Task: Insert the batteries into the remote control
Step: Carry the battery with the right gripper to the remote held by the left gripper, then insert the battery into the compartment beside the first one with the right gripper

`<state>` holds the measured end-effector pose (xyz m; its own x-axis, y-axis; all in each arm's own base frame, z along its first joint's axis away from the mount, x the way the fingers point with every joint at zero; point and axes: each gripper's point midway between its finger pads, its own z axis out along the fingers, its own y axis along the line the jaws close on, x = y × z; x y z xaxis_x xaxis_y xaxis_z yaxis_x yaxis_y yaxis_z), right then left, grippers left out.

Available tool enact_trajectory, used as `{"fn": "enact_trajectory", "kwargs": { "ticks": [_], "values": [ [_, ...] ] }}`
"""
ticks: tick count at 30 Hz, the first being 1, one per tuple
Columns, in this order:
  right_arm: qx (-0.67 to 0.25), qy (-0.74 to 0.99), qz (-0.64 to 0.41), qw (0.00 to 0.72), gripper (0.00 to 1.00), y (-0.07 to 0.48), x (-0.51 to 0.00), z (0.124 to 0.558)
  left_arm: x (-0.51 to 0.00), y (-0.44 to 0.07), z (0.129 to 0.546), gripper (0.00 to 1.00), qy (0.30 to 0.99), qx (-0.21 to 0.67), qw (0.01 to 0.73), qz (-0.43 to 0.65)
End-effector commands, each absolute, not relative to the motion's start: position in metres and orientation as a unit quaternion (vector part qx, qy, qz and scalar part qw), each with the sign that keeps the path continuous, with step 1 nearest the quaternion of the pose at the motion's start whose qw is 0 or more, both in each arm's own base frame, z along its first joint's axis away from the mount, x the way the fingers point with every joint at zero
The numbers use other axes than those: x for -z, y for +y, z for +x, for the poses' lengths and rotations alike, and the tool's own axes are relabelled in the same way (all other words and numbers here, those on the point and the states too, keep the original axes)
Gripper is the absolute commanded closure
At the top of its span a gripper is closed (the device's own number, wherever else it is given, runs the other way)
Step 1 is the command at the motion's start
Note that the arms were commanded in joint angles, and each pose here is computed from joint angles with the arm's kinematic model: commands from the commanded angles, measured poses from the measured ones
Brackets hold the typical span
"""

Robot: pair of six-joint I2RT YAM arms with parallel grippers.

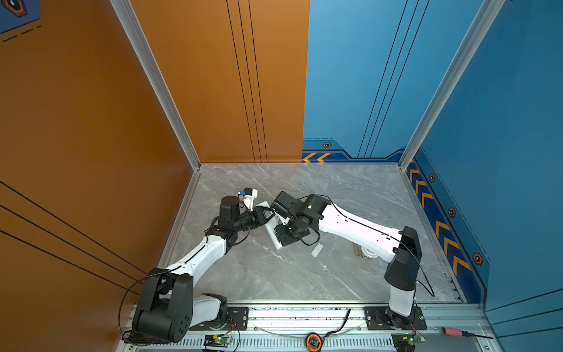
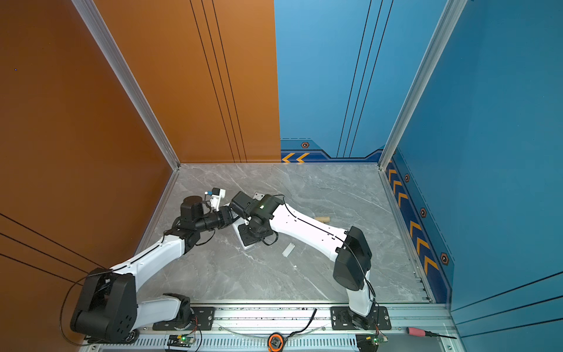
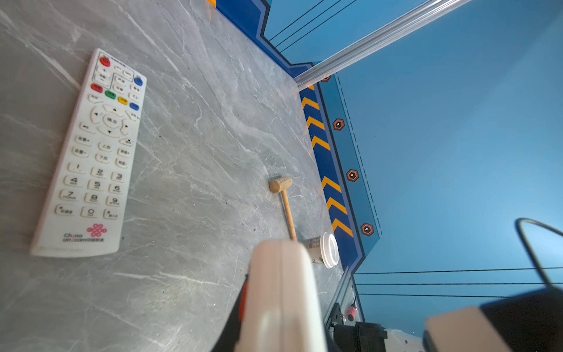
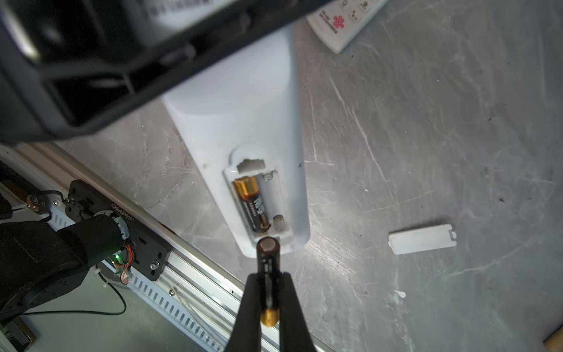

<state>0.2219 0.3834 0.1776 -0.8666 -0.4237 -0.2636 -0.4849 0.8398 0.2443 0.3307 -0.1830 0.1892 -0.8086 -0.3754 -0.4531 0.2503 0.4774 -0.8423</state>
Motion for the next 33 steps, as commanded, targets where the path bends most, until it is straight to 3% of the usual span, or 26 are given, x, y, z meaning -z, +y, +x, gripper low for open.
{"fn": "enact_trajectory", "kwargs": {
  "ticks": [1, 33],
  "values": [
    [-0.154, 0.949, -0.259, 0.094, 1.0, 0.384, -0.19, 0.218, -0.204, -0.186, 0.331, 1.0, 0.786, 0.533, 0.313, -0.029],
    [-0.101, 0.959, -0.249, 0.093, 1.0, 0.378, -0.169, 0.236, -0.215, -0.209, 0.31, 1.0, 0.774, 0.569, 0.279, 0.018]
  ]
}}
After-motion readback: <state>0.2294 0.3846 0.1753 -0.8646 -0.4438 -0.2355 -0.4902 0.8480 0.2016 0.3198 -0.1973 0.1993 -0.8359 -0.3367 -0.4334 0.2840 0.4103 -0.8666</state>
